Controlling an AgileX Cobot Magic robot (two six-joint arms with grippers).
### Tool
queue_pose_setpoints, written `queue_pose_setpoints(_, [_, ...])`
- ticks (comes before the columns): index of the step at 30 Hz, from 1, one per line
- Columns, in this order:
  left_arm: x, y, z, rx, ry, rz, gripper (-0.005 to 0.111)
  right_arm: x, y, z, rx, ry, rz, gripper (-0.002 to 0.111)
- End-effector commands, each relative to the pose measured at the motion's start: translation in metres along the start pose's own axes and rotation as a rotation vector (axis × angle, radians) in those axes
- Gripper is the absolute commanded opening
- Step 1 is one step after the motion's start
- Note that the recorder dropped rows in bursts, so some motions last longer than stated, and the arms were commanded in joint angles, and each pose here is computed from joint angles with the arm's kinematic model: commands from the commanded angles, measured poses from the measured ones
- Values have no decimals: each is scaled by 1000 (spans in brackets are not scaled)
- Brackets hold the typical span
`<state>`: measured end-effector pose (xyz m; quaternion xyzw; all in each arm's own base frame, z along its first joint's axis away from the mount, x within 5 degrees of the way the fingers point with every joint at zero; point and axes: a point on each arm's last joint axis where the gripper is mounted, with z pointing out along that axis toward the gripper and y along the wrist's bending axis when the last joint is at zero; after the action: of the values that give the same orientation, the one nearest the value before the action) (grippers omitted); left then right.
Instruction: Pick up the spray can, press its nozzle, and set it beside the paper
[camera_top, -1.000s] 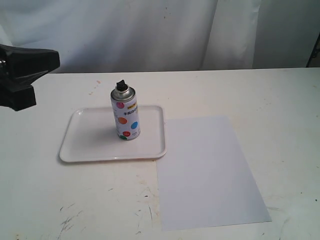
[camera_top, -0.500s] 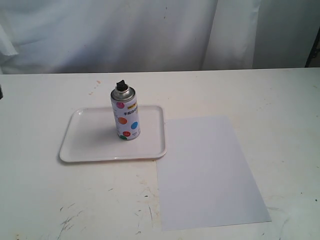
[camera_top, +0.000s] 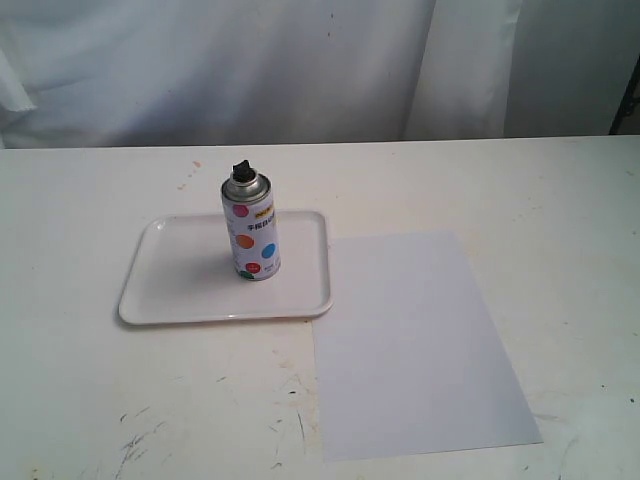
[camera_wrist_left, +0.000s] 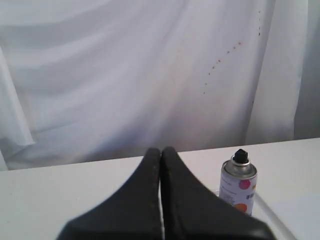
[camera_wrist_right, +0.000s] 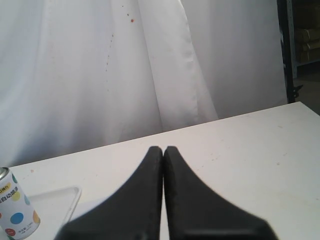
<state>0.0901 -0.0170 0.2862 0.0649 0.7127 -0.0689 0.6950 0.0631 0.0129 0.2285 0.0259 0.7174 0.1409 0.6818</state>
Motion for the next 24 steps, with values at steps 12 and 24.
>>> queue_pose_setpoints(12, [7, -2, -10, -15, -57, -93, 0, 1, -1, 0, 11, -7, 7, 0])
queue_pose_setpoints(24, [23, -6, -26, -27, -321, 20, 0, 1, -1, 0, 11, -7, 7, 0])
